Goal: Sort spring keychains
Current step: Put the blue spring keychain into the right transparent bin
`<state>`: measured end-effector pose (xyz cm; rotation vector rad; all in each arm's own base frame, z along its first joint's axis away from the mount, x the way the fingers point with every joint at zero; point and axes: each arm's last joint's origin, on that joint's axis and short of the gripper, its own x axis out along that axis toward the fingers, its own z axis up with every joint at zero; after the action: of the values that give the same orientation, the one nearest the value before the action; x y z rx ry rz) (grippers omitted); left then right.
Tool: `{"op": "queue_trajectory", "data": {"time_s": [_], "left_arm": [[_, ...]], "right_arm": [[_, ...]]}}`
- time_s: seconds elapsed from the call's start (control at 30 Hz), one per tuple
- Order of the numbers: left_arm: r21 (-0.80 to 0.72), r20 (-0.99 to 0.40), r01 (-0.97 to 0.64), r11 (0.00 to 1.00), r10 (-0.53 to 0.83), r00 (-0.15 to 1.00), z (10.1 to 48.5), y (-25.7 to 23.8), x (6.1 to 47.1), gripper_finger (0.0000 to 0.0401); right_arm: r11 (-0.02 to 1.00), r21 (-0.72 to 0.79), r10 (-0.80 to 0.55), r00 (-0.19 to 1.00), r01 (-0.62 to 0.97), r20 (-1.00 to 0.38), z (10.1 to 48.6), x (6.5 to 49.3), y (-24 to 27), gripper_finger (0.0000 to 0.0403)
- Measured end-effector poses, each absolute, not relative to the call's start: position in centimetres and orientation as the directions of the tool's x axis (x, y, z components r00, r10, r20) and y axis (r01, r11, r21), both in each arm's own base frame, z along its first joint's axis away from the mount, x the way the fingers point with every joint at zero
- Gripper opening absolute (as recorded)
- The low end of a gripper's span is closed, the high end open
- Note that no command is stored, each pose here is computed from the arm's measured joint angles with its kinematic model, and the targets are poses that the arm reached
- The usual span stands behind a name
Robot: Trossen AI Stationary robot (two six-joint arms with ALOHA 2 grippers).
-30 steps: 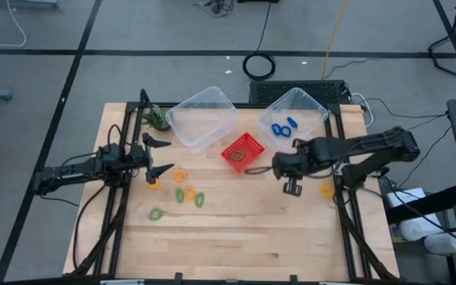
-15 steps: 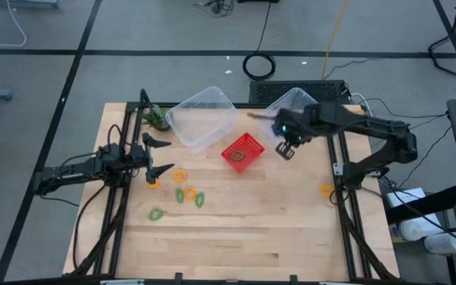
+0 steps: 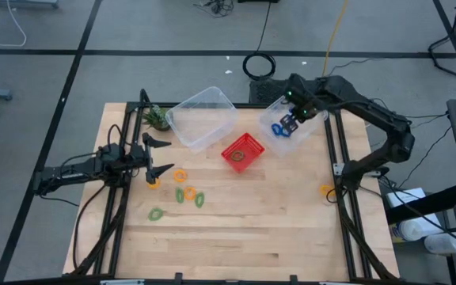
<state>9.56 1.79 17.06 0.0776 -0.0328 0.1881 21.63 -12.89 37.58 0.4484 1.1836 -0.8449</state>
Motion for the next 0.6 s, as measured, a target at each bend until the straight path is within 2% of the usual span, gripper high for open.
{"op": "queue_trajectory", "data": {"time_s": [0.27,0.47,0.6], "left_arm": [[0.074,0.04,-0.188,0.979,0.186,0.982,17.1,1.8,9.6,0.0395],[0.074,0.039,-0.188,0.979,0.186,0.982,17.0,1.8,9.6,0.0395],[0.074,0.04,-0.188,0.979,0.186,0.982,17.1,1.8,9.6,0.0395]], "right_arm": [[0.61,-0.062,-0.295,0.154,0.79,-0.943,39.2,22.4,-16.5,0.0],[0.573,-0.081,-0.302,0.118,0.816,-0.946,40.4,22.2,-19.7,0.0],[0.534,-0.088,-0.291,0.085,0.841,-0.953,39.8,22.1,-21.6,0.0]]}}
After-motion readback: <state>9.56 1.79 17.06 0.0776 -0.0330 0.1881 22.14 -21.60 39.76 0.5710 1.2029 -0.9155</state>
